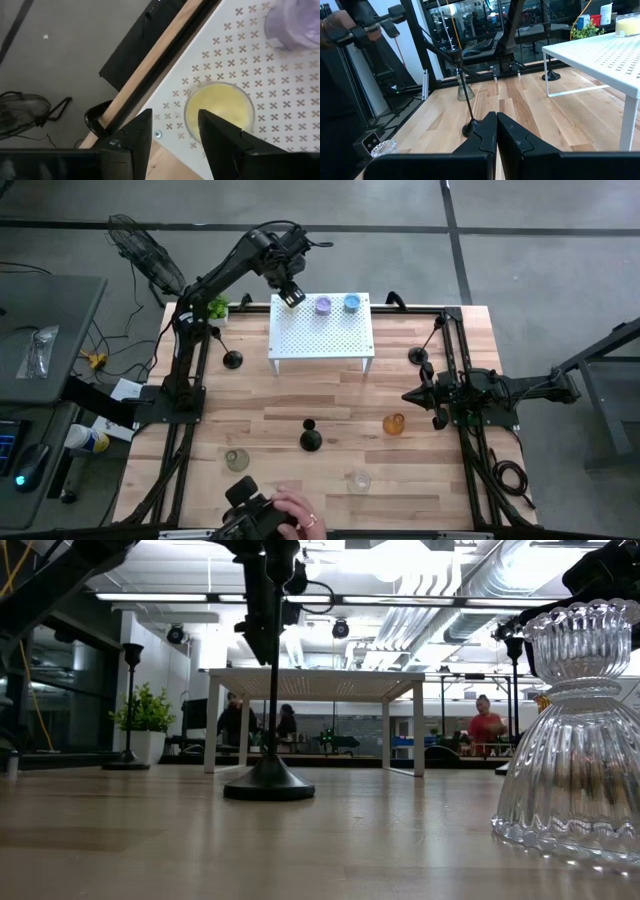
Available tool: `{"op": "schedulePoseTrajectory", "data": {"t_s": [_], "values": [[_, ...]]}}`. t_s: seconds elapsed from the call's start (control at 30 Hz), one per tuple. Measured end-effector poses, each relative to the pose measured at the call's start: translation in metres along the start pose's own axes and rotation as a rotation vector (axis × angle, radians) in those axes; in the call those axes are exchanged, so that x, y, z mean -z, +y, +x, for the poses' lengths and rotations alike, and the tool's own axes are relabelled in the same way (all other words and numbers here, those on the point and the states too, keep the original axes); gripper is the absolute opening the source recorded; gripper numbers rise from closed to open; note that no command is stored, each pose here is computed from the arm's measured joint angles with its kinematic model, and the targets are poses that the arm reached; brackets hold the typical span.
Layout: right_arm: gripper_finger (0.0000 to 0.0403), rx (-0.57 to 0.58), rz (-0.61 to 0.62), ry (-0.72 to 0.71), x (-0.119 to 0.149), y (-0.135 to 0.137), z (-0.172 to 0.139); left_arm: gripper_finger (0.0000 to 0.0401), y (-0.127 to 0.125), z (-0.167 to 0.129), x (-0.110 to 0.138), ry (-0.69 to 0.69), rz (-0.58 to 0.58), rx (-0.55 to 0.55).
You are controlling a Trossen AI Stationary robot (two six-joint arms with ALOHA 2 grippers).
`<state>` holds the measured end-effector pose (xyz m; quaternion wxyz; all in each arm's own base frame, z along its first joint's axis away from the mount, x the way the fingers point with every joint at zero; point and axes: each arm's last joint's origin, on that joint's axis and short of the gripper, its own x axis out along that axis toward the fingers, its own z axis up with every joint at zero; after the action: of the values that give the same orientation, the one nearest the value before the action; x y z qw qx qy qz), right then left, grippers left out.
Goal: Pick & Place candle stick holders
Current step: Put the top left black candle holder on the shelf
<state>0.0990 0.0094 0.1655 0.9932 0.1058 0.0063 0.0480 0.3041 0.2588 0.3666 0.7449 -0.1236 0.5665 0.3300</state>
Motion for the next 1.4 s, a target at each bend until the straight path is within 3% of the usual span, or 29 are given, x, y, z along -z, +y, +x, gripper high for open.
{"op": "schedulePoseTrajectory", "data": {"t_s": [0.57,0.93,1.2,1.4], "values": [[0.0003,0.000,0.000,0.000,0.000,0.000,0.000,0.0155,-0.021,-0.065,0.028,-0.076,0.050,-0.055],[0.0003,0.000,0.000,0.000,0.000,0.000,0.000,0.0155,-0.032,-0.105,0.049,-0.172,-0.021,-0.073],[0.0003,0.000,0.000,0.000,0.000,0.000,0.000,0.0155,-0.048,-0.102,0.094,-0.097,-0.100,-0.153],[0.0002,0.000,0.000,0.000,0.000,0.000,0.000,0.0155,-0.060,-0.096,0.131,-0.054,-0.205,-0.151]]}}
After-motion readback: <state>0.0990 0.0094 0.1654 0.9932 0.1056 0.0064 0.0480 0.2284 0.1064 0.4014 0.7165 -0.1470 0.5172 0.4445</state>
